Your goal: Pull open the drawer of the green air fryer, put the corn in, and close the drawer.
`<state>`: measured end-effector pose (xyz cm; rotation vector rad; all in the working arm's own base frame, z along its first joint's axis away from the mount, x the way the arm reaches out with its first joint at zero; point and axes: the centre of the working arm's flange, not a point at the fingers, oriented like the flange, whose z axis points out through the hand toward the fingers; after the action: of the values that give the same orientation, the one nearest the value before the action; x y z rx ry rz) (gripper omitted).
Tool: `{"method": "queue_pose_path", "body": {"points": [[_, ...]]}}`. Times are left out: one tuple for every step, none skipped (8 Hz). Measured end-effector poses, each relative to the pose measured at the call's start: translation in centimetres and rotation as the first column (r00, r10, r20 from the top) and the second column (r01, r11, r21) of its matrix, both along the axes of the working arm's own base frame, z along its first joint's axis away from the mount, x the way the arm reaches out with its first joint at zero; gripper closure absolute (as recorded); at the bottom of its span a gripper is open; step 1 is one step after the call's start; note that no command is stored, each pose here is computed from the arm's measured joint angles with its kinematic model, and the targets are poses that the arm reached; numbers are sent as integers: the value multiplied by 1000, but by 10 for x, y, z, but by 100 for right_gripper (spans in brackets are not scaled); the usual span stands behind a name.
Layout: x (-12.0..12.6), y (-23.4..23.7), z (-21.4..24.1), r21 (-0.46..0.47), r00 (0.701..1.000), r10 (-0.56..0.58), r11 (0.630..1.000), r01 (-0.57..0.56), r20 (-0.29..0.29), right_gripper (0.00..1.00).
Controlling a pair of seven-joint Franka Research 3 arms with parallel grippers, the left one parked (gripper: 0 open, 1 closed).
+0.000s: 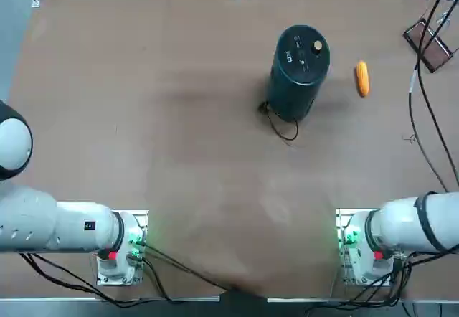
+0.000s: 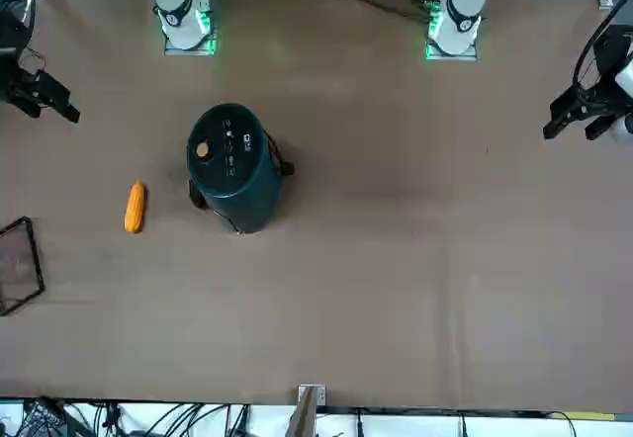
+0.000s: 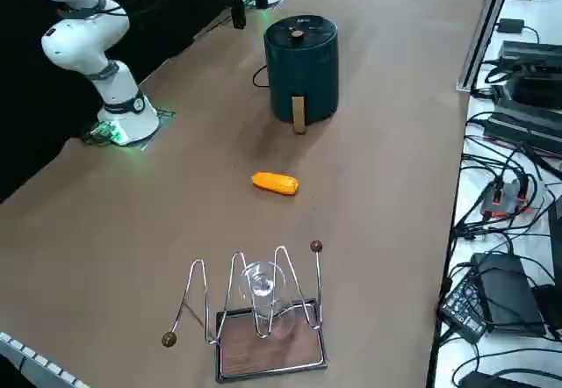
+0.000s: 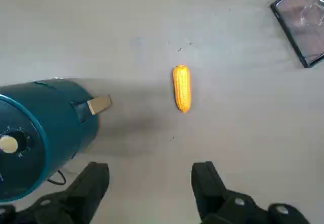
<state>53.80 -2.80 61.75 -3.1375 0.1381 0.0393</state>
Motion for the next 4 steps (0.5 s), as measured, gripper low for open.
{"method": "queue_pose_path", "body": {"points": [[0,1,0,0,1000,2,1000,-2,0,0],[0,1,2,-1,1000,3,1000,-3,4,0],[1,2,4,-1,1000,3,1000,-3,8,0],[3,1,2,-1,1000,3,1000,-3,5,0]]}}
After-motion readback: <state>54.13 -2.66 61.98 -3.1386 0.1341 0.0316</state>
